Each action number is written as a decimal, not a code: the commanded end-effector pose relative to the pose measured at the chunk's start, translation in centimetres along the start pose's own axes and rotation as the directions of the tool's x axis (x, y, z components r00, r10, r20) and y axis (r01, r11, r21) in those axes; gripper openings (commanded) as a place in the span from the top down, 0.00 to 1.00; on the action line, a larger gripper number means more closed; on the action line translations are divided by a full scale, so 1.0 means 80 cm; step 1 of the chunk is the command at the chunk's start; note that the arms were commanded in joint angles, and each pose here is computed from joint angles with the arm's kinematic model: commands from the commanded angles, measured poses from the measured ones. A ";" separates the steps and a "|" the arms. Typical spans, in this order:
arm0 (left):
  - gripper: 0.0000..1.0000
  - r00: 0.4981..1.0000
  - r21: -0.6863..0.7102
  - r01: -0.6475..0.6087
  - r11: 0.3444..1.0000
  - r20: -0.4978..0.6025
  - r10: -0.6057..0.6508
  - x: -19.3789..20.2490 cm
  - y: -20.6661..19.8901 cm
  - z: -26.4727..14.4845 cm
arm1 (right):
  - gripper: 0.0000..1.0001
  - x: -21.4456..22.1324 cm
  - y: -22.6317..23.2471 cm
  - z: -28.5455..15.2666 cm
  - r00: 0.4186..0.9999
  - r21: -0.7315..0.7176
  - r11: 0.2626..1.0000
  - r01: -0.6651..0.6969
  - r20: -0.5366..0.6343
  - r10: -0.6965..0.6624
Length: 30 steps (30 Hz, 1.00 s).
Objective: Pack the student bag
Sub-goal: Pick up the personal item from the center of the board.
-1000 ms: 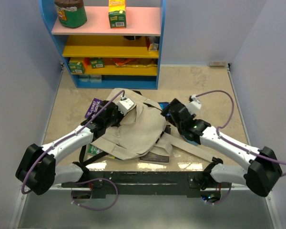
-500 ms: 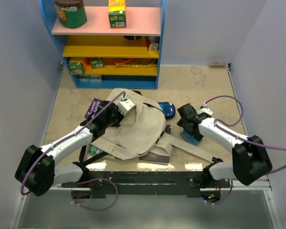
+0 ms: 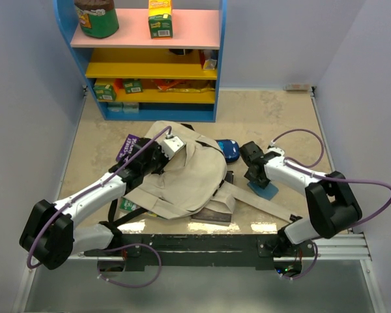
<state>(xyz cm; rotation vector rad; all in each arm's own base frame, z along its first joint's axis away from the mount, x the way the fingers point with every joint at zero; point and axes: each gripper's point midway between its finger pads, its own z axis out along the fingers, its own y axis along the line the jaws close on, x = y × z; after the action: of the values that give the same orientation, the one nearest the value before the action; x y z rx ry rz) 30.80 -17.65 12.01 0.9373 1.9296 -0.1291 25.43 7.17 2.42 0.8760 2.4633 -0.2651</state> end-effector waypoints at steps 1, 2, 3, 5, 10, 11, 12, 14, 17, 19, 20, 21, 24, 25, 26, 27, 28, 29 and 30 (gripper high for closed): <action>1.00 0.997 -0.019 -0.015 1.000 0.072 0.017 -0.031 0.011 -0.007 | 0.62 0.000 0.008 0.008 1.000 -0.007 1.000 -0.016 -0.002 0.016; 1.00 0.997 -0.019 -0.017 1.000 0.072 0.018 -0.031 0.011 -0.008 | 0.67 0.001 0.010 0.008 1.000 -0.014 1.000 -0.020 -0.007 0.020; 1.00 0.997 -0.021 -0.018 1.000 0.072 0.020 -0.031 0.012 -0.008 | 0.76 0.003 0.010 0.009 1.000 -0.016 1.000 -0.019 -0.010 0.019; 1.00 0.997 -0.027 -0.023 0.999 0.073 0.024 -0.032 0.013 -0.008 | 0.85 0.003 0.012 0.008 1.000 -0.028 0.999 -0.023 -0.009 0.023; 1.00 0.997 -0.033 -0.028 0.999 0.071 0.031 -0.029 0.014 -0.009 | 1.00 -0.016 0.024 -0.011 0.999 -0.076 0.996 -0.036 0.015 0.037; 1.00 0.997 -0.032 -0.026 0.999 0.071 0.028 -0.029 0.014 -0.009 | 1.00 -0.023 0.026 -0.018 0.999 -0.089 0.995 -0.036 0.029 0.039; 1.00 0.997 -0.032 -0.027 0.999 0.074 0.029 -0.031 0.014 -0.009 | 1.00 -0.033 0.033 -0.027 0.998 -0.116 0.992 -0.044 0.045 0.050; 1.00 0.997 -0.034 -0.022 0.999 0.080 0.025 -0.035 0.015 -0.009 | 1.00 -0.058 0.046 -0.059 0.994 -0.198 0.978 -0.065 0.078 0.082; 1.00 0.996 -0.038 -0.014 0.999 0.088 0.017 -0.043 0.018 -0.010 | 1.00 -0.087 0.066 -0.111 0.984 -0.337 0.938 -0.079 0.123 0.127; 1.00 0.995 -0.040 -0.011 0.999 0.097 0.015 -0.049 0.020 -0.011 | 1.00 -0.096 0.077 -0.143 0.979 -0.412 0.909 -0.068 0.148 0.140; 1.00 0.995 -0.040 -0.002 0.999 0.097 0.006 -0.050 0.021 -0.011 | 1.00 -0.107 0.084 -0.168 0.973 -0.468 0.882 -0.061 0.167 0.156; 1.00 0.995 -0.044 0.005 0.999 0.098 0.000 -0.052 0.023 -0.012 | 1.00 -0.111 0.093 -0.184 0.970 -0.511 0.859 -0.045 0.183 0.160; 1.00 0.994 -0.052 0.041 0.998 0.105 -0.035 -0.059 0.029 -0.014 | 1.00 -0.105 0.121 -0.236 0.968 -0.629 0.777 0.035 0.215 0.131; 1.00 0.993 -0.054 0.050 0.997 0.111 -0.044 -0.063 0.032 -0.016 | 1.00 -0.092 0.133 -0.254 0.970 -0.672 0.737 0.068 0.217 0.109; 1.00 0.992 -0.050 0.067 0.996 0.109 -0.061 -0.064 0.032 -0.016 | 1.00 -0.085 0.142 -0.267 0.968 -0.705 0.700 0.116 0.237 0.078; 1.00 0.992 -0.047 0.074 0.996 0.109 -0.068 -0.064 0.032 -0.016 | 1.00 -0.083 0.153 -0.284 0.965 -0.744 0.657 0.122 0.243 0.096; 1.00 0.991 -0.044 0.081 0.996 0.110 -0.076 -0.065 0.032 -0.016 | 1.00 -0.065 0.165 -0.301 0.966 -0.777 0.609 0.159 0.249 0.065; 1.00 0.990 -0.044 0.091 0.995 0.110 -0.085 -0.065 0.033 -0.016 | 1.00 -0.057 0.171 -0.311 0.966 -0.797 0.578 0.176 0.253 0.055; 1.00 0.990 -0.042 0.096 0.994 0.109 -0.091 -0.064 0.033 -0.016 | 1.00 -0.056 0.182 -0.330 0.965 -0.832 0.527 0.171 0.249 0.080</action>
<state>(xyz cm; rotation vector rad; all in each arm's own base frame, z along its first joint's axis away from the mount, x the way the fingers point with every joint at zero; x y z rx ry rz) 31.41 -17.31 13.43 0.8886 1.9500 -0.1375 27.67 20.08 22.75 0.4412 2.0881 0.5312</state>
